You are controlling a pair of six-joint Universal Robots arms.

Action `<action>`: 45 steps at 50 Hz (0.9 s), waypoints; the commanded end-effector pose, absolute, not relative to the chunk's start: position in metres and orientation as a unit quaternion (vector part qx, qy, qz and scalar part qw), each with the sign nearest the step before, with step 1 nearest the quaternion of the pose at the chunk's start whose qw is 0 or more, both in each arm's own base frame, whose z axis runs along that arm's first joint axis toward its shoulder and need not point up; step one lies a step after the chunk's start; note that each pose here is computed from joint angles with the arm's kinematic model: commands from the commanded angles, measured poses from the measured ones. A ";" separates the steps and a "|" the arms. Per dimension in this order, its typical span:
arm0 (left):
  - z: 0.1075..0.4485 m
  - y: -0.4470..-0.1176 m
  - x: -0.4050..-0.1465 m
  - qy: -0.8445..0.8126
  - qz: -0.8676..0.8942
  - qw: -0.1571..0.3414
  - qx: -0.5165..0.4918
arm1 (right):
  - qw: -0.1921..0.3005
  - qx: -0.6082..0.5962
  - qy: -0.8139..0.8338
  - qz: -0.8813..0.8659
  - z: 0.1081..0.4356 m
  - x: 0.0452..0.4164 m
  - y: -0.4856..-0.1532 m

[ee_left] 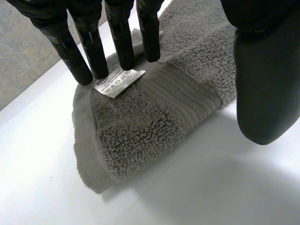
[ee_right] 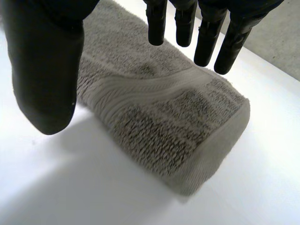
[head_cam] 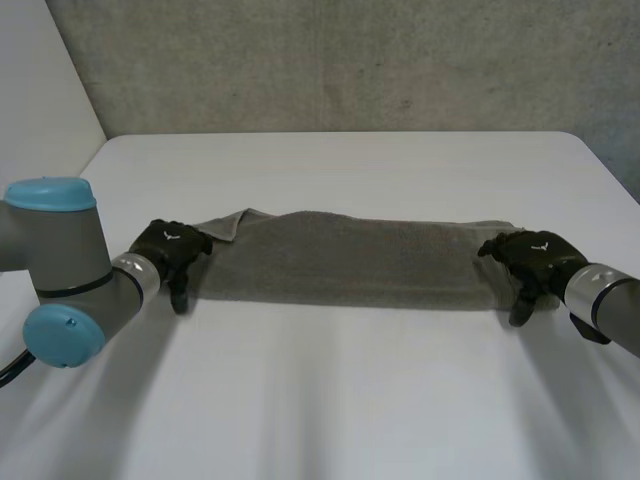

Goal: Fold the towel.

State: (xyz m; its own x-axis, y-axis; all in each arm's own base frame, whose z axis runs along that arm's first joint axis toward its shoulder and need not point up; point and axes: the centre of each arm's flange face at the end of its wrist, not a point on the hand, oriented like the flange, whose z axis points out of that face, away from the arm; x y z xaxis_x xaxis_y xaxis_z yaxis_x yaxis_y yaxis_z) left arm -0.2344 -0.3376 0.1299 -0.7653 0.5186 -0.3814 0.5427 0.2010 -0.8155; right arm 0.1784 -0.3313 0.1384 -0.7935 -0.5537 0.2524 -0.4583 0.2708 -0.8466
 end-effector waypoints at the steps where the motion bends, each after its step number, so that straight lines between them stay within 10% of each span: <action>1: 0.126 -0.339 -0.228 0.779 -0.529 0.015 0.336 | 0.035 -0.329 0.801 -0.499 0.131 0.172 -0.324; 45: 0.148 -0.307 -0.225 0.758 -0.560 0.017 0.335 | -0.030 -0.326 0.774 -0.542 0.123 0.150 -0.348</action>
